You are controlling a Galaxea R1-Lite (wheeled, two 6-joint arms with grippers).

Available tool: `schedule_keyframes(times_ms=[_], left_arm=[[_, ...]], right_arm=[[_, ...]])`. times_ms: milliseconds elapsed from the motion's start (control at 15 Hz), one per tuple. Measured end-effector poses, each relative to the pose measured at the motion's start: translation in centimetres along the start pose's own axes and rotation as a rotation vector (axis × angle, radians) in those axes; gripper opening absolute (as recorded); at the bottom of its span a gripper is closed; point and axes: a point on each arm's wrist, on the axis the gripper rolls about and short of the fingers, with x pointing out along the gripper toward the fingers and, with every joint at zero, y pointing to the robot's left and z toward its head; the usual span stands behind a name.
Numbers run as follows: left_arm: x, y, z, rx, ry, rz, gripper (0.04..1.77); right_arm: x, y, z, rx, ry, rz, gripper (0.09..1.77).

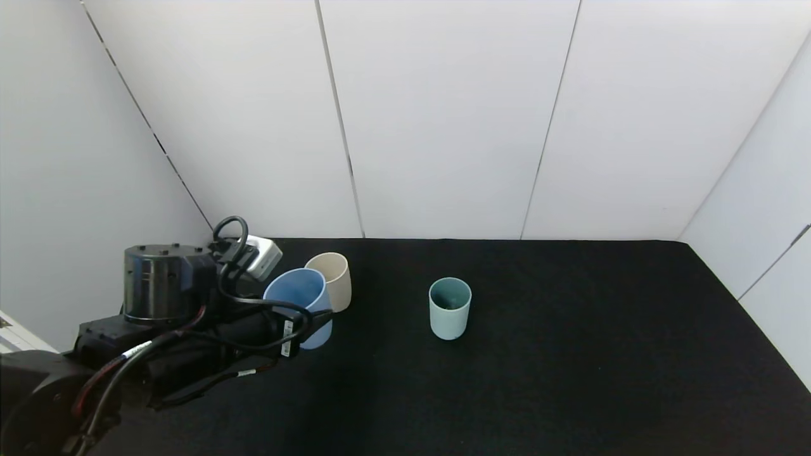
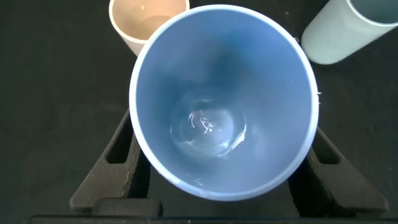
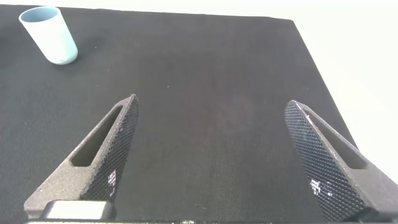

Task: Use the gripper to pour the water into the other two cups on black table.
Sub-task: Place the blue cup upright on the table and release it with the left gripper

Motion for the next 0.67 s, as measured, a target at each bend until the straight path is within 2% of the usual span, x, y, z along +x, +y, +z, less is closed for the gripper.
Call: schedule_keyframes(times_ms=[133,333,667], left_arm=[[0.4,1.2,-1.4,-0.026,0.027,-0.015,1.23],[1.6,2.1,-2.9,-0.051,0.083,0.005,1.23],[3.5,2.8,-4.6,-0.064,0.102,0.026,1.22]], right_arm=[[0.0,0.0,0.0,0.0,0.0,0.0,1.71],[0.0,0.0,0.0,0.0,0.0,0.001,1.71],[0.0,0.0,0.0,0.0,0.0,0.0,1.71]])
